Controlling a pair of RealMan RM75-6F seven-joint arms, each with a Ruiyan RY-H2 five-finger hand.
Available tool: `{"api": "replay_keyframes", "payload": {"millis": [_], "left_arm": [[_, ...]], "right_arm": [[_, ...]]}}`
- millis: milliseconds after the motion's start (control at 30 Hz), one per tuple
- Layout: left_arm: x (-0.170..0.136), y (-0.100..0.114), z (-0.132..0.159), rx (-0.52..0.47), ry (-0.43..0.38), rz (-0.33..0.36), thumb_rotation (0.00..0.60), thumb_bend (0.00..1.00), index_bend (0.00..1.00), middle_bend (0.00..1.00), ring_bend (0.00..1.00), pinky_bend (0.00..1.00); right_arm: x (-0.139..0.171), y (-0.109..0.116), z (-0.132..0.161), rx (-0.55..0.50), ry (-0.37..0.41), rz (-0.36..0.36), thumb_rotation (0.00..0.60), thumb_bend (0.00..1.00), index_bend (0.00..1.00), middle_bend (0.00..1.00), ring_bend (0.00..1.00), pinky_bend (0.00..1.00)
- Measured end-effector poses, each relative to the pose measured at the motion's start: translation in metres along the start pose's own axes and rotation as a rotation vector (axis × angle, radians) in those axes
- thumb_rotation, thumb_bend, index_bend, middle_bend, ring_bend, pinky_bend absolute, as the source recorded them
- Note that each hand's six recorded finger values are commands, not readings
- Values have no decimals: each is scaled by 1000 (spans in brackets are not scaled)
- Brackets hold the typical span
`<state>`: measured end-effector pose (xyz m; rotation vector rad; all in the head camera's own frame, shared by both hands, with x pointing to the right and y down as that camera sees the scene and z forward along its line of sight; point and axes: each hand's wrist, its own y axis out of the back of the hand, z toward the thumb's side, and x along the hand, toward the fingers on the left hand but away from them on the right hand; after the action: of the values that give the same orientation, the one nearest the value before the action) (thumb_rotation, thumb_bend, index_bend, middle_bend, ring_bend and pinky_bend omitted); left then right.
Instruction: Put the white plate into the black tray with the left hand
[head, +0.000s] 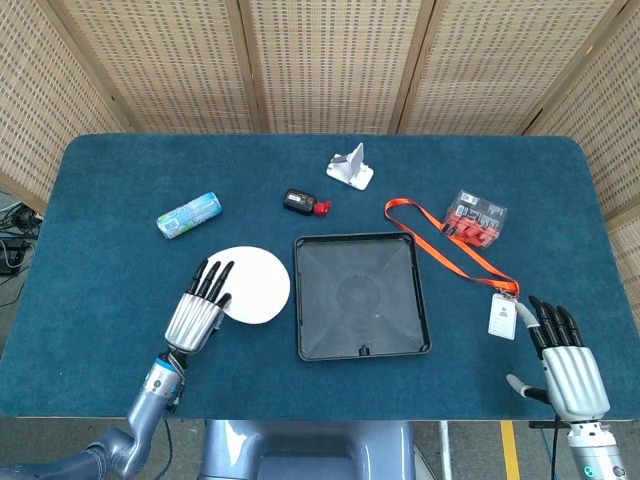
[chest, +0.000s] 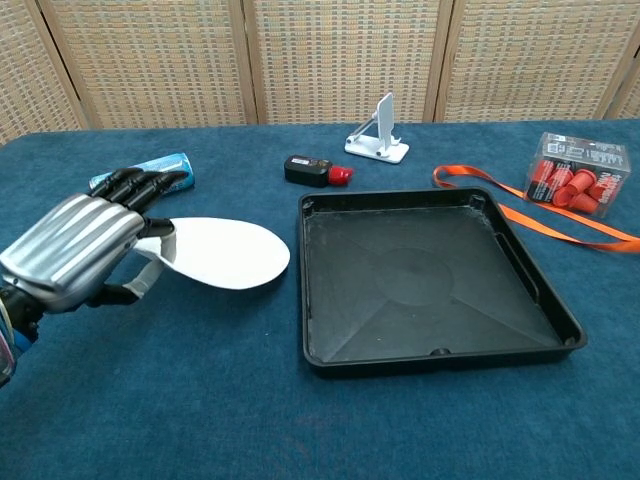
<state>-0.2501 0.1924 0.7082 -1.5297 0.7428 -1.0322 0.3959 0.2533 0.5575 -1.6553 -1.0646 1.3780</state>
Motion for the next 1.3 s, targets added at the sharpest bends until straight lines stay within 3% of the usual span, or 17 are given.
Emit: {"api": "replay_keyframes", "payload": {"millis": [333,467,600,767,1200,1300], "left_arm": [[49,65,-7,5,-14,213,600,513,805,0,0,0],[75,95,2,20,-51,301,600,511,806,3,0,0],[93,110,17,7,-83,352,600,511,806,17,0,0],[109,112,47,-30,-140,374,600,509,805,19,0,0],[125,71,138,-33,-288,308,600,505,783,22,0,0],[125,62,155,-33,-308,288,600,459,720,7,0,0]], "right_arm": [[0,1,-2,-3,-4,-5,600,134,0,0,0,0],[-2,0,-7,-6,-21,1,600,134,0,0,0,0],[-3,-2,-11,-7,-33,7,600,134,0,0,0,0],[-6,-5,-19,-7,-58,18,600,134,0,0,0,0],[-7,-10,-22,-4,-65,30,600,134,0,0,0,0],[-6,-12,-20,-2,-58,41,600,134,0,0,0,0]]}}
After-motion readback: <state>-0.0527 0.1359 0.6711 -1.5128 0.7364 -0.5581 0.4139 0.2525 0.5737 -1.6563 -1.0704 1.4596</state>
